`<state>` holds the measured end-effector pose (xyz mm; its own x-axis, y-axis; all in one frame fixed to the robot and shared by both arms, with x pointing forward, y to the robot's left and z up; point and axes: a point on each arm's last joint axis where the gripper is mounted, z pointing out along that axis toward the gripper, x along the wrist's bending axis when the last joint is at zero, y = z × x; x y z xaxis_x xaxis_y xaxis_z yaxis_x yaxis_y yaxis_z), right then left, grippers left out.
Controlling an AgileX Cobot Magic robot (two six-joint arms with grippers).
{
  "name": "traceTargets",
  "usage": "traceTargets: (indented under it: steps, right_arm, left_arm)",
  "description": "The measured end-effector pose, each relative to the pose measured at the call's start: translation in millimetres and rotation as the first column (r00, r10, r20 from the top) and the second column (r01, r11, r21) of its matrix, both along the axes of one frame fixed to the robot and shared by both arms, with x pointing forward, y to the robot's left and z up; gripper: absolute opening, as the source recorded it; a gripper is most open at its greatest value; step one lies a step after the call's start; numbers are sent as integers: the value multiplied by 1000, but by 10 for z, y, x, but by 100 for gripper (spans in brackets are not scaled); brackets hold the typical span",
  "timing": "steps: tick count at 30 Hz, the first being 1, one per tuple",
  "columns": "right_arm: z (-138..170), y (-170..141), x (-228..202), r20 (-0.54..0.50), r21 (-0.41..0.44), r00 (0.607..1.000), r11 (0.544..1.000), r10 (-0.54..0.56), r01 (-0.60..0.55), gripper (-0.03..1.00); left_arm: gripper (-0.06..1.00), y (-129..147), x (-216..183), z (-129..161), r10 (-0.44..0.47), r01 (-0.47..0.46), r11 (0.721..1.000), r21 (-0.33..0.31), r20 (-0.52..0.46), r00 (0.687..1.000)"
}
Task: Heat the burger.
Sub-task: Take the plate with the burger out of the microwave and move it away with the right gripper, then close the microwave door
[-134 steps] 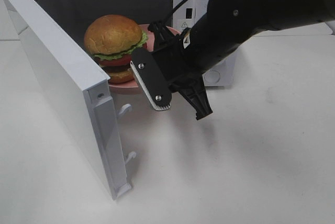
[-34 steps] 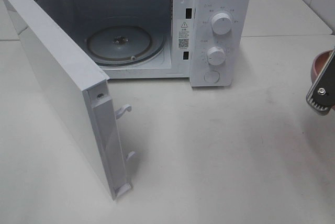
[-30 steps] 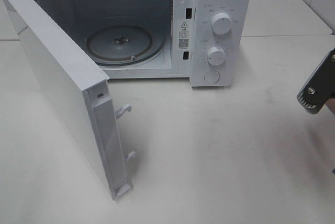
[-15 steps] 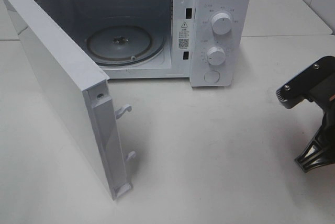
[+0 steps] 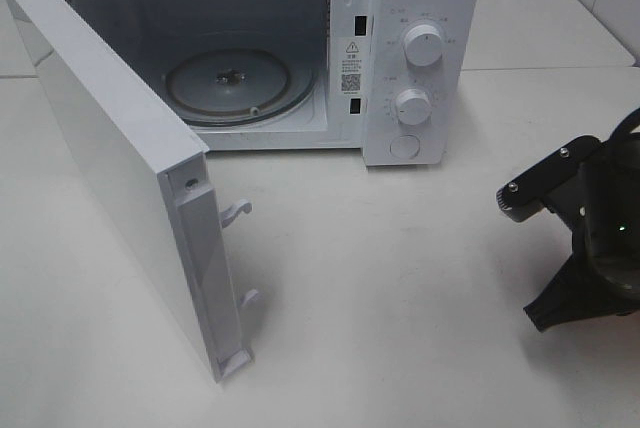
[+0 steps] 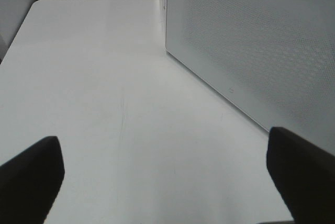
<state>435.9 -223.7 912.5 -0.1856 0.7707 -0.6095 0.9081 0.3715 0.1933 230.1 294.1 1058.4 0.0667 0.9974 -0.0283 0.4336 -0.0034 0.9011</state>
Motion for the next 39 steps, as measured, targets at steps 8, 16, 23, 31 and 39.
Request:
traceTargets:
  steps: [8,16,23,31,39]
  right_arm:
    - [-240,24,46,-4,-19,999,999,-44,44,11]
    - [-398,36,74,7,-25,998,997,-69,69,13]
    - [-403,36,91,11,-39,999,998,-45,45,31]
    - [-280,63,74,-6,4,998,998,-63,63,54]
    - [247,137,25,26,179,1000,984,-12,7,58]
  left_arm:
    - [98,0,0,0,0,0,1000,0,0,1000]
    - [98,0,0,0,0,0,1000,0,0,1000]
    - [98,0,0,0,0,0,1000,0,0,1000]
    - [98,0,0,0,0,0,1000,0,0,1000]
    - [98,0,0,0,0,0,1000,0,0,1000]
